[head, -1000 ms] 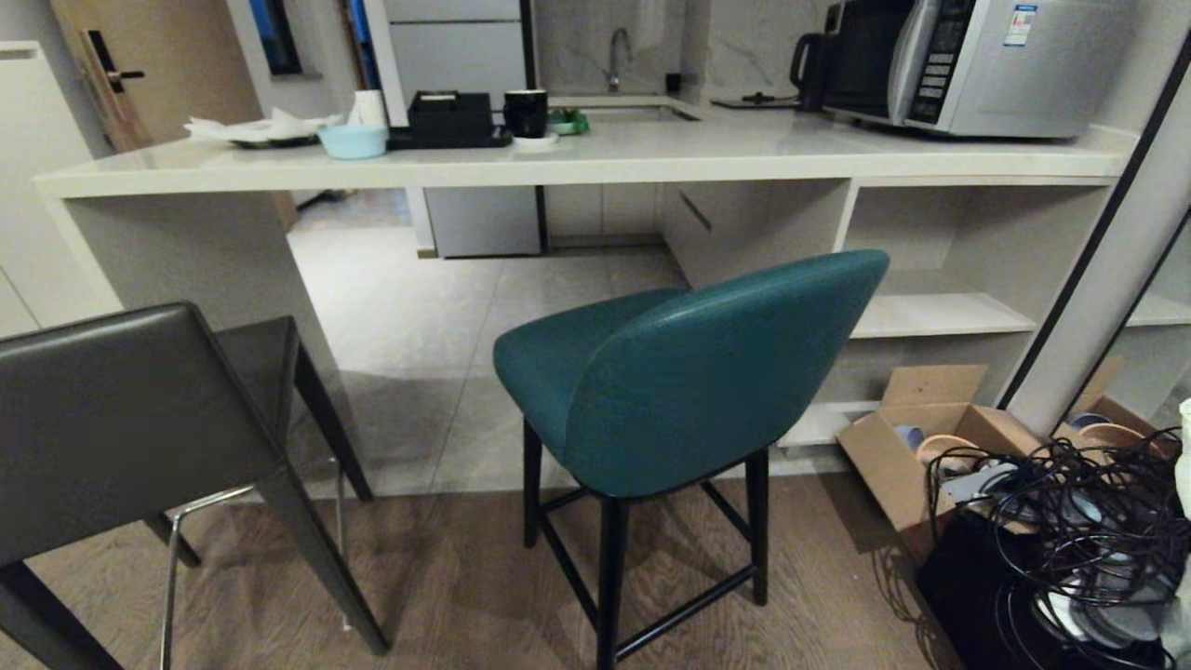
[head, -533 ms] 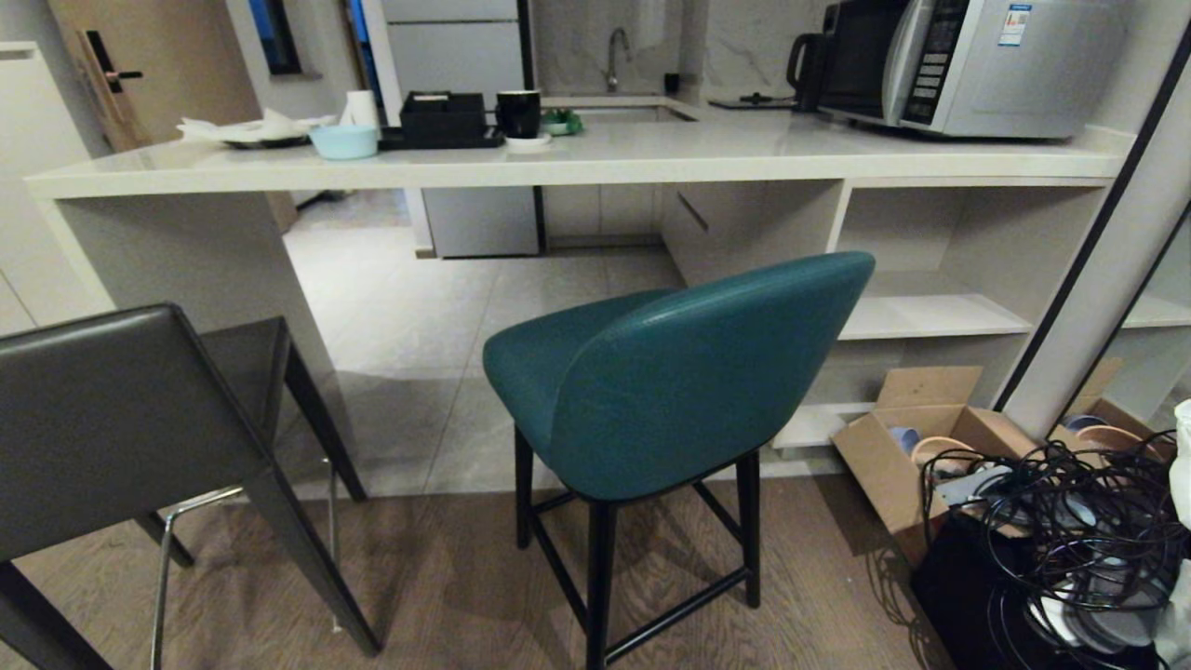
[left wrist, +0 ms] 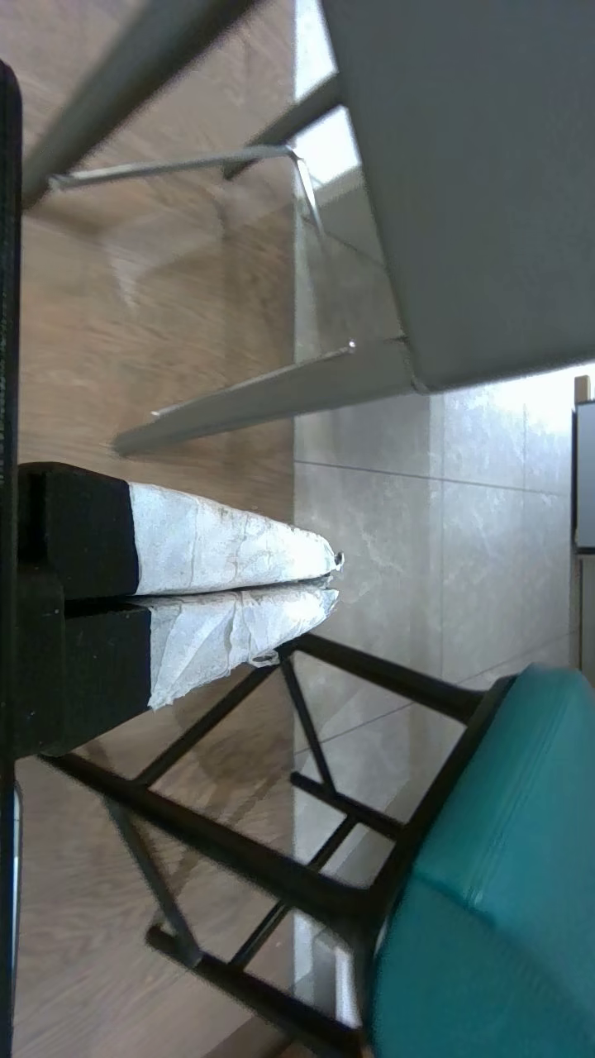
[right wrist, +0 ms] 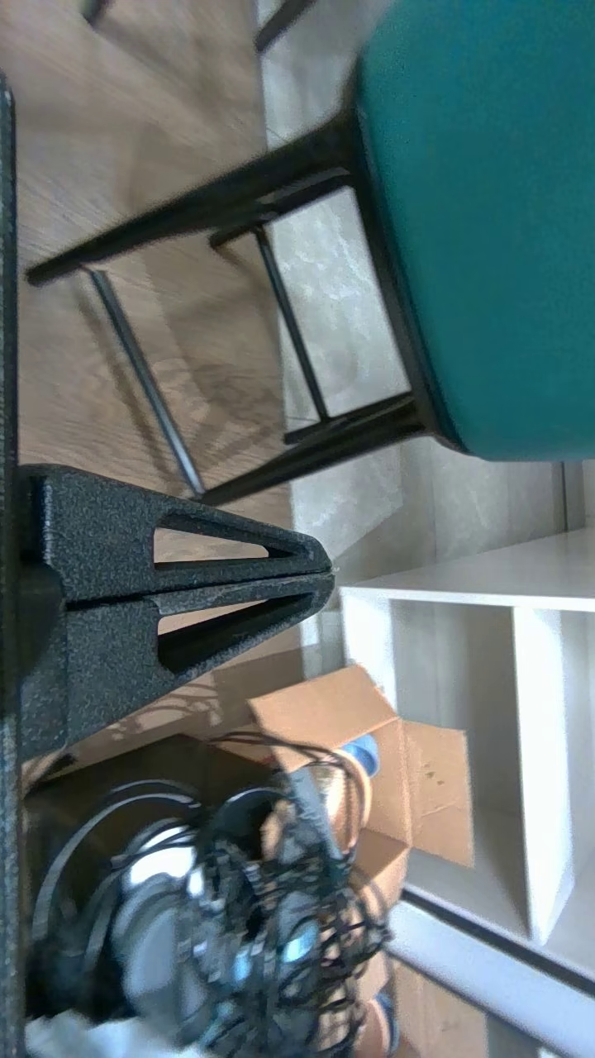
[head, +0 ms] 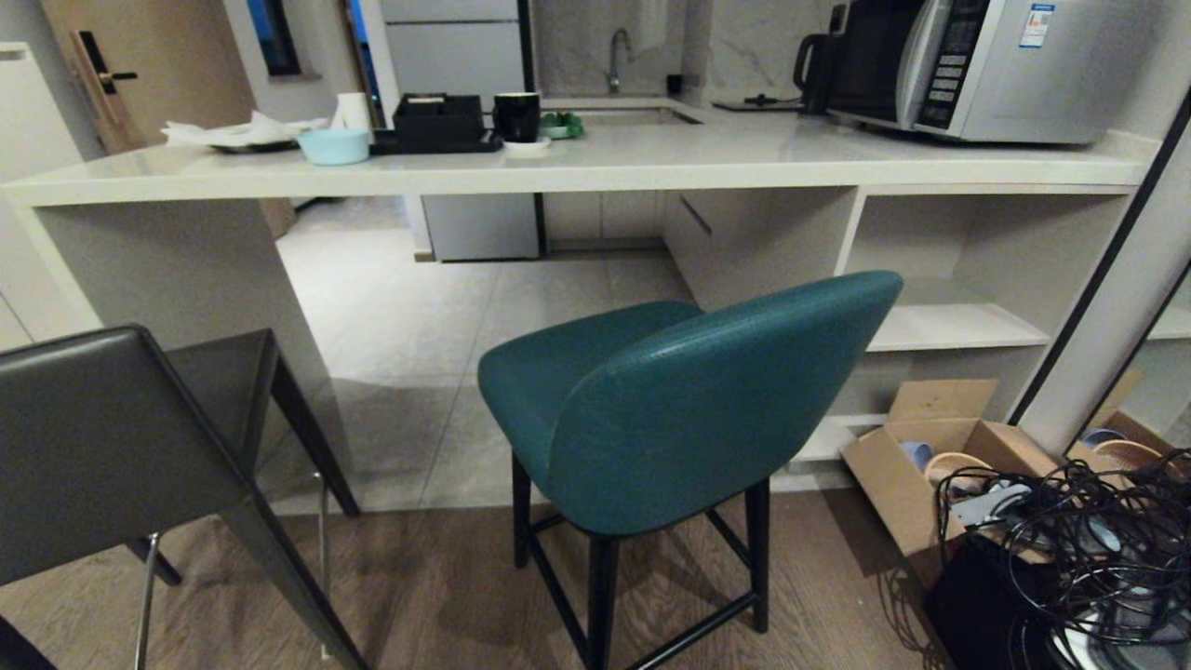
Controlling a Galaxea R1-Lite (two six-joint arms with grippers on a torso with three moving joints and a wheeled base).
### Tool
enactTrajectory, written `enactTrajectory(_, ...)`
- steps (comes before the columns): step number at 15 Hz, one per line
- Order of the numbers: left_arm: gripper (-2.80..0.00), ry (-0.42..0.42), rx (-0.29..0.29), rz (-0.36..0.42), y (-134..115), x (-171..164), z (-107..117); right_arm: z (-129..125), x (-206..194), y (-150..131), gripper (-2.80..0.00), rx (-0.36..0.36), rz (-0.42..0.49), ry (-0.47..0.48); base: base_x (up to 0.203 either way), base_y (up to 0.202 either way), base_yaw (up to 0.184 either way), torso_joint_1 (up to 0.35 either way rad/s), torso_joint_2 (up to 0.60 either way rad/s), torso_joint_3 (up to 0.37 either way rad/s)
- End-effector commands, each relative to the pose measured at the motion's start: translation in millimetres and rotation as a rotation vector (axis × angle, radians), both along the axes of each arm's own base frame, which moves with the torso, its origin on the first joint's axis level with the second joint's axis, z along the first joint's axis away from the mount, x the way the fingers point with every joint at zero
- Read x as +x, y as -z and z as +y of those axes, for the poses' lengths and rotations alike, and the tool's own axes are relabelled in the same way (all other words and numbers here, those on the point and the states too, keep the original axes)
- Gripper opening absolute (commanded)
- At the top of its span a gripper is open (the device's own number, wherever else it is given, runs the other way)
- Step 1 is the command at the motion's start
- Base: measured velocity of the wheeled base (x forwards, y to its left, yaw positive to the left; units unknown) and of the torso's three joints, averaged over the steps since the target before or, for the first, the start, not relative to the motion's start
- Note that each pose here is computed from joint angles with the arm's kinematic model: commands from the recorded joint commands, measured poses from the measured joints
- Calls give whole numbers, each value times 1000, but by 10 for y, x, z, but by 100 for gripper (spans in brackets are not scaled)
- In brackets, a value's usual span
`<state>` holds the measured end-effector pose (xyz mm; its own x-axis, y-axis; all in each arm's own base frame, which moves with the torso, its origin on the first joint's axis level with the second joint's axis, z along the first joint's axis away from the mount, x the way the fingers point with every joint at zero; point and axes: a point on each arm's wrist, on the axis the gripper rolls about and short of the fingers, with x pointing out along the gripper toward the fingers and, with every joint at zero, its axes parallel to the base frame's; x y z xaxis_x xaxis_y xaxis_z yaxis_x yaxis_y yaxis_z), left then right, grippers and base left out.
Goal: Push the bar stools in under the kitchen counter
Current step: Push the blue chair back under the dining table
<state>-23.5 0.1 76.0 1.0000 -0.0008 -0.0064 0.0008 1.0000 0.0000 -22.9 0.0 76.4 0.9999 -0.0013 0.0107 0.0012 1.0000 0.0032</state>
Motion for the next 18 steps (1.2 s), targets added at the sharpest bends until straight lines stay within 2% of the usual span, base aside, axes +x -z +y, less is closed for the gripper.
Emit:
enactTrajectory(1, -280, -1, 0, 1, 0, 1, 0, 0, 1, 0, -280, 0, 1, -1, 190, 0, 2, 2, 2, 1)
enactTrajectory(3, -280, -1, -2, 1, 0, 1, 0, 0, 1, 0, -280, 0, 1, -1, 142, 0, 3, 2, 3, 1)
enactTrajectory(11, -280, -1, 0, 1, 0, 1, -1, 0, 0, -1, -280, -19, -2, -4, 0, 0, 0, 0, 0, 0)
enactTrajectory(15, -280, 11, 40, -3, -5, -1, -3, 1, 0, 4, -280, -29, 4, -5, 0, 0, 0, 0, 0, 0)
enactTrajectory(18, -280, 43, 36, -50, -216, -31, -11, 3, -30, -151, -280, -54, -36, -15, 0, 0, 0, 0, 0, 0)
